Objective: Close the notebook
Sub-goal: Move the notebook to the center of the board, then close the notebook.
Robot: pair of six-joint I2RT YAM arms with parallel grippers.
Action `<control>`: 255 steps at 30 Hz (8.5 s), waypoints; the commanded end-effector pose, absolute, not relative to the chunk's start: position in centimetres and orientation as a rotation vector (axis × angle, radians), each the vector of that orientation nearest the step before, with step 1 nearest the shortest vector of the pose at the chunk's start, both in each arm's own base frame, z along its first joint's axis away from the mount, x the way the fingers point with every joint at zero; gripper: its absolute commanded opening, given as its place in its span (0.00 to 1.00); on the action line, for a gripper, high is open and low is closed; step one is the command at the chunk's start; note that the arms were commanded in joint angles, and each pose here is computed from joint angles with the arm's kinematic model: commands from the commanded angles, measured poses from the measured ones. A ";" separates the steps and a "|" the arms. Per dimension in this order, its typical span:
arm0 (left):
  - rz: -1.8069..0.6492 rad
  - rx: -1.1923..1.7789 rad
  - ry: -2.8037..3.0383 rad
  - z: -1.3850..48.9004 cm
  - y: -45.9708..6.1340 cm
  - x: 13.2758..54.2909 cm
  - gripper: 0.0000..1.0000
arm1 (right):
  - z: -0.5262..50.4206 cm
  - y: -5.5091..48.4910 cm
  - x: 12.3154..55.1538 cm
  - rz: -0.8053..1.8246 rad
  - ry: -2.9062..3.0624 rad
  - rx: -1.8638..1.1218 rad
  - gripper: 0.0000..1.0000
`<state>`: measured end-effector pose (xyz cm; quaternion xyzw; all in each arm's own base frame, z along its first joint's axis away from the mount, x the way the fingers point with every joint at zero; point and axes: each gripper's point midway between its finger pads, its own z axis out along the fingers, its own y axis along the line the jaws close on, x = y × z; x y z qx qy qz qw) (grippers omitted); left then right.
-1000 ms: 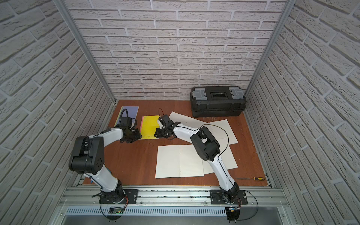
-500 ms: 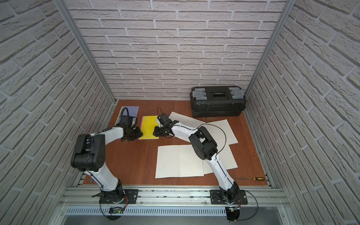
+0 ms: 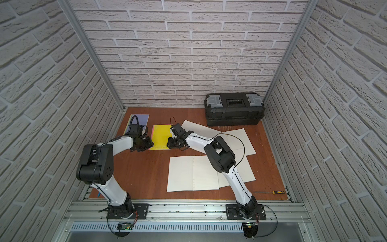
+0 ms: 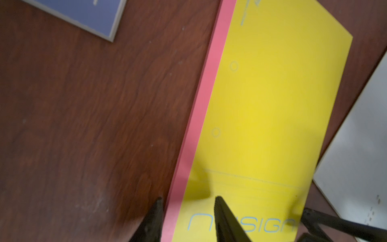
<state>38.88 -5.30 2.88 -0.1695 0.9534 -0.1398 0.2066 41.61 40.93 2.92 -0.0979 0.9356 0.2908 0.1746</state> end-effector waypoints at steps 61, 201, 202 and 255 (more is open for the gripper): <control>-0.459 -0.390 2.678 1.7 -5.1 47.1 0.38 | 1.0 43.7 49.6 0.974 2.629 -0.182 0.35; -0.582 -0.128 2.786 2.4 -19.3 24.7 0.66 | 1.5 16.4 23.8 0.433 2.896 0.165 0.53; -0.587 -0.130 2.784 2.4 -19.1 24.9 0.66 | 1.5 16.7 24.0 0.442 2.893 0.166 0.53; -0.519 -0.432 2.784 2.5 -13.8 15.6 0.74 | 1.2 19.1 25.0 0.499 2.884 0.144 0.53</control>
